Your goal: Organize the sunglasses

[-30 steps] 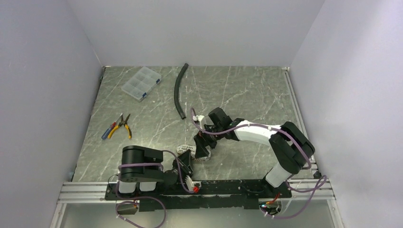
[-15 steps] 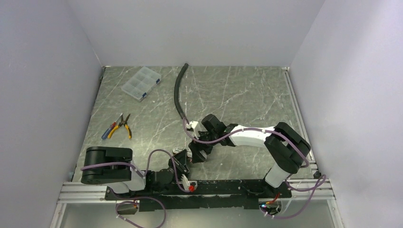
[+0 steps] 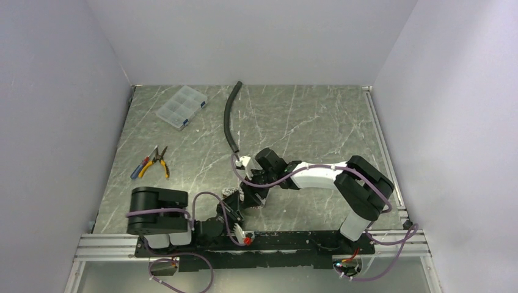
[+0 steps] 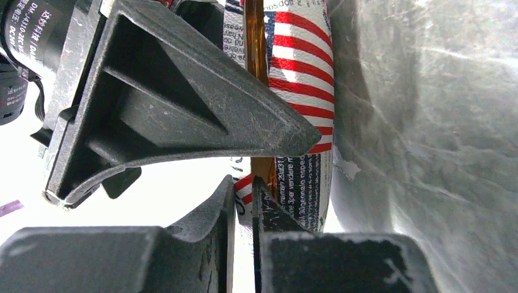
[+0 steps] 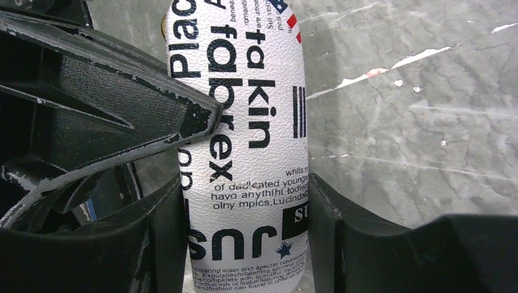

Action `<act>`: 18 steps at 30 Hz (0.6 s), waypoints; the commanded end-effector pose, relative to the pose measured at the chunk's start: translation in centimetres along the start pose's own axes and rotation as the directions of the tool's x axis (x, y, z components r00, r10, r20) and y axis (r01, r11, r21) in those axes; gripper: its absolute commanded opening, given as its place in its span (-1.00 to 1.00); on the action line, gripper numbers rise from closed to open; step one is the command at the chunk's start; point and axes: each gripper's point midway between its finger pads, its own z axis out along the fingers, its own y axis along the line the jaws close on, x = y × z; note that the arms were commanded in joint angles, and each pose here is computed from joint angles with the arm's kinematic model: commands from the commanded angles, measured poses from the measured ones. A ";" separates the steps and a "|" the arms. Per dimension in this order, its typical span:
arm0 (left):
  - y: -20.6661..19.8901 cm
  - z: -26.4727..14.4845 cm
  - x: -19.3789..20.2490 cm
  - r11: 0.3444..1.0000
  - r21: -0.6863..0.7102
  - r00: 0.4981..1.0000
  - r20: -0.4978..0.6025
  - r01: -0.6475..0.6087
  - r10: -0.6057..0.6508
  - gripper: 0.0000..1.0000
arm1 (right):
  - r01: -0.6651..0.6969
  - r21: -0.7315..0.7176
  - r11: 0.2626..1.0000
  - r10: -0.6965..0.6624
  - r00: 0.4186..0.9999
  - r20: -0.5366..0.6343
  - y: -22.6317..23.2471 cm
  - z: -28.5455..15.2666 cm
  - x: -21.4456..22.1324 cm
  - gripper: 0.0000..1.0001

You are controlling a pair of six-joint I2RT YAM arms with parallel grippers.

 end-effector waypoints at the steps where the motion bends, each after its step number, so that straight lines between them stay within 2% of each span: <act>1: -1.7 -0.3 0.5 0.994 0.036 0.995 0.008 -0.100 0.100 -0.69 | -0.010 0.140 0.990 0.018 0.998 -0.056 -2.4 -0.6 2.1 -0.05; 3: -1.8 -0.3 0.8 0.992 0.033 0.993 -0.011 -0.120 0.121 -0.35 | -0.020 0.207 0.978 0.034 0.997 -0.064 -3.4 -1.1 2.2 -0.22; 6: -2.2 -0.6 1.1 0.993 0.043 0.993 -0.017 -0.112 0.113 -0.06 | -0.049 0.293 0.955 0.071 0.995 -0.066 -5.1 -1.9 2.4 -0.38; 10: -0.2 -0.7 0.9 0.997 -0.021 0.997 -0.014 -0.074 0.073 0.30 | -0.122 0.412 0.903 0.156 0.987 -0.049 -7.4 -3.2 3.0 -0.50; 18: -0.3 -1.3 1.3 0.999 0.039 0.999 -0.022 -0.026 0.027 0.48 | -0.263 0.544 0.797 0.277 0.959 0.057 -11.7 -6.0 2.7 -0.56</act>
